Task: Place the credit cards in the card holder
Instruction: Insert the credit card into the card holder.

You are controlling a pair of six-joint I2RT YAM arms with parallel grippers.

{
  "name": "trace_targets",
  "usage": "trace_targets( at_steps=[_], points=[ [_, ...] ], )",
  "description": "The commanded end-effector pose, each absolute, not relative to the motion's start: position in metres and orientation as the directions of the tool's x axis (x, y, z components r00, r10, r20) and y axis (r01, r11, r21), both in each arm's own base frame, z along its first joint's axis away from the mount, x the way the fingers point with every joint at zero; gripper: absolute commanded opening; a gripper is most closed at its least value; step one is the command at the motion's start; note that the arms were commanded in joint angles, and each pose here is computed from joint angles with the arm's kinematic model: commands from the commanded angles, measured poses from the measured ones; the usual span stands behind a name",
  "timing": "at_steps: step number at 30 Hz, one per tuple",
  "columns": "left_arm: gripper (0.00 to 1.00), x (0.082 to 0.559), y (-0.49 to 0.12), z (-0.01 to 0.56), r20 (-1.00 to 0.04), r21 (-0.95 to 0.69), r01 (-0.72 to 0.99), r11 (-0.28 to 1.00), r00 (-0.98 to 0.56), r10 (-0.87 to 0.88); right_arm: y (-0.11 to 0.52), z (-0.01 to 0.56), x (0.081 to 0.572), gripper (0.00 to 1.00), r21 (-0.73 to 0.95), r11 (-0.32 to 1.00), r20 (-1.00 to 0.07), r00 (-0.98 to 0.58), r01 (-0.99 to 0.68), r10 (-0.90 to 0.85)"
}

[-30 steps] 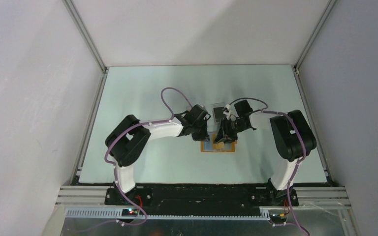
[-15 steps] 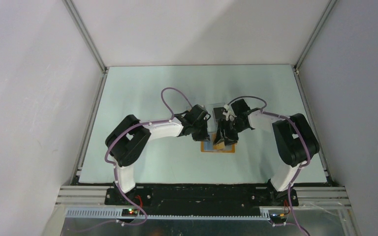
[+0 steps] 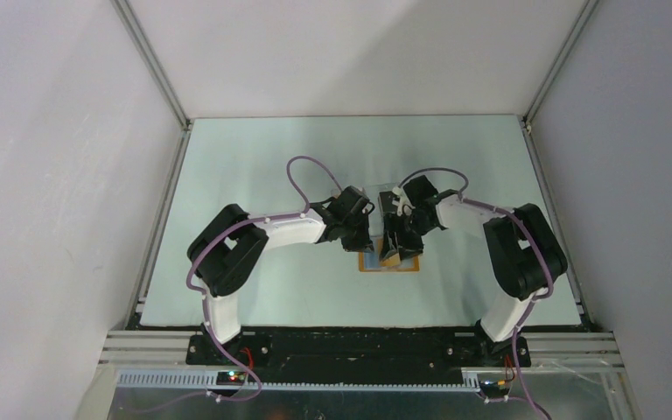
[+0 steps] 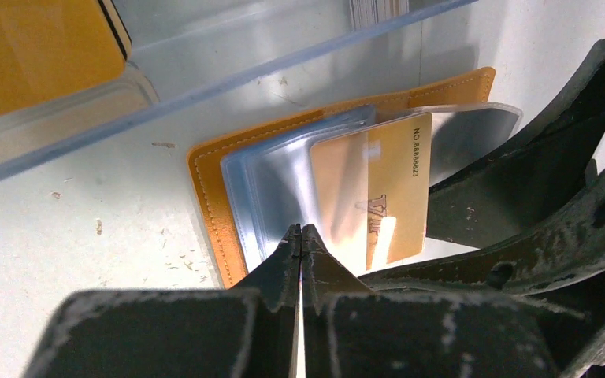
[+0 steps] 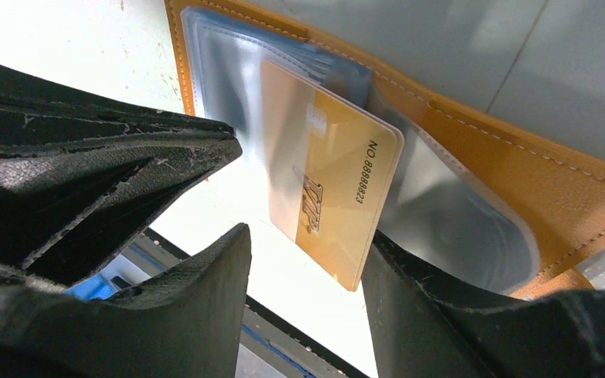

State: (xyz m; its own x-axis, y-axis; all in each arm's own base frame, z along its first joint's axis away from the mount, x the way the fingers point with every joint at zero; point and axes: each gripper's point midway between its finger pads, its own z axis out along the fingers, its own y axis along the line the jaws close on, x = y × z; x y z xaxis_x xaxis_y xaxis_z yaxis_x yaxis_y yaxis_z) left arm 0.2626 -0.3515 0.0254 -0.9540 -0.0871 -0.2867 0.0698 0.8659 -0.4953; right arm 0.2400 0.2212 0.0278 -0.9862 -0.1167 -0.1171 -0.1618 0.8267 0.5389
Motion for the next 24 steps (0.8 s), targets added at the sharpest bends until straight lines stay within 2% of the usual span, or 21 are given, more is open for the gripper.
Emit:
trace_targets(
  at_steps=[1, 7, 11, 17, 24],
  points=[
    [0.00, 0.252, -0.318, -0.008, -0.245, -0.354, 0.041, 0.934, -0.968, -0.050, 0.209, 0.009, 0.225, 0.57, 0.413, 0.884, -0.064, -0.975, -0.219, -0.212],
    [0.00, 0.252, -0.319, -0.008, -0.243, -0.357, 0.042, 0.933, -0.969, -0.050, 0.232, 0.024, 0.220, 0.61, 0.463, 0.832, -0.101, -0.951, -0.305, -0.293],
    [0.00, 0.252, -0.318, -0.008, -0.243, -0.355, 0.041, 0.934, -0.969, -0.050, 0.232, 0.023, 0.219, 0.63, 0.454, 0.833, -0.090, -0.946, -0.317, -0.311],
    [0.00, 0.252, -0.318, -0.008, -0.244, -0.353, 0.041, 0.935, -0.968, -0.050, 0.213, 0.026, 0.229, 0.67, 0.364, 0.885, -0.111, -0.957, -0.291, -0.269],
    [0.00, 0.251, -0.318, -0.009, -0.244, -0.353, 0.041, 0.935, -0.969, -0.049, 0.205, 0.032, 0.247, 0.68, 0.410, 0.887, -0.127, -0.976, -0.212, -0.174]
  ],
)
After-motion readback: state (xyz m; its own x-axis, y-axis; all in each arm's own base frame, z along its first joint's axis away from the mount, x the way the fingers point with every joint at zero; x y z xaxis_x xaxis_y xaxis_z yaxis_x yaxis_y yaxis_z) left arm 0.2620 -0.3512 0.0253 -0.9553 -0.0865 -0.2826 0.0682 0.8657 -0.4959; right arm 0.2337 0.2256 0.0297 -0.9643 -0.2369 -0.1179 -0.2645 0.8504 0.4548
